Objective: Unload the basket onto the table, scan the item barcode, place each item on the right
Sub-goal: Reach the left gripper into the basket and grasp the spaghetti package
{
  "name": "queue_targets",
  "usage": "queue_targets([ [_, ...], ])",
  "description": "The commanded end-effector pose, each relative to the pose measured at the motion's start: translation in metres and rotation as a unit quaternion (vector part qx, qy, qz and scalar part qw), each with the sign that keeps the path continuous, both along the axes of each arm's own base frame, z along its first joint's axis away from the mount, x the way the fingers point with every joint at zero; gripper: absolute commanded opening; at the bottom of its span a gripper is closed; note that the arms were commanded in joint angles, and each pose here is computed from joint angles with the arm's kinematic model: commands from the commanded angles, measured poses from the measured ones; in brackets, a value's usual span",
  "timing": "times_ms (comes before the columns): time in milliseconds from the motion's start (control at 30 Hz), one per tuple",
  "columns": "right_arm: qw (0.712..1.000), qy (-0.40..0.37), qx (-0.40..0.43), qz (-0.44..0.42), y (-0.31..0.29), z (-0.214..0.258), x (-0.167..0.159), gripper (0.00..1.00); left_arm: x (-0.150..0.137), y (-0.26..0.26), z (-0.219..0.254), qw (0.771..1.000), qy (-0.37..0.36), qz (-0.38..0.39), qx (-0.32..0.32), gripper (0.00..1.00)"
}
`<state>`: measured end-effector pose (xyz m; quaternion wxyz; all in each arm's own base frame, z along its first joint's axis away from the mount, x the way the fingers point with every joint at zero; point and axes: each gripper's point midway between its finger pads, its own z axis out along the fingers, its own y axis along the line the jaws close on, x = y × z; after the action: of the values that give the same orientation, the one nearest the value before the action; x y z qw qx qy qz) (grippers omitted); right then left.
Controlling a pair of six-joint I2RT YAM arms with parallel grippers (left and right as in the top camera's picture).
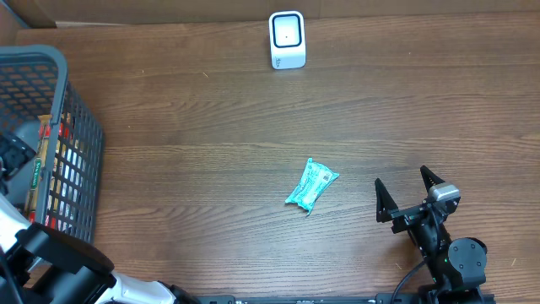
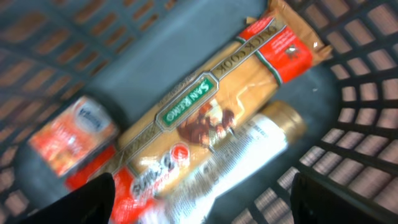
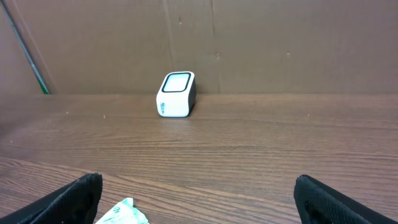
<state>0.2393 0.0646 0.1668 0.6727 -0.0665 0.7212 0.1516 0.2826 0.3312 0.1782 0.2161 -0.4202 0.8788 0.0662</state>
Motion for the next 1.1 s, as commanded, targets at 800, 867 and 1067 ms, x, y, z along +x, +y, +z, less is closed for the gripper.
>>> queue_targets([
  [800,1.0,0.0,0.002,-0.001,0.0,-0.002,0.0,1.0,0.053,0.02,-0.146,0.977,0.006,-0.2,0.074,0.93],
  [867,1.0,0.0,0.002,-0.001,0.0,-0.002,0.0,1.0,0.054,0.017,-0.158,0.975,0.014,-0.211,0.067,0.93],
  [1067,1.0,0.0,0.002,-0.001,0.0,-0.002,0.0,1.0,0.049,0.014,-0.189,0.976,0.039,-0.21,0.045,0.87],
])
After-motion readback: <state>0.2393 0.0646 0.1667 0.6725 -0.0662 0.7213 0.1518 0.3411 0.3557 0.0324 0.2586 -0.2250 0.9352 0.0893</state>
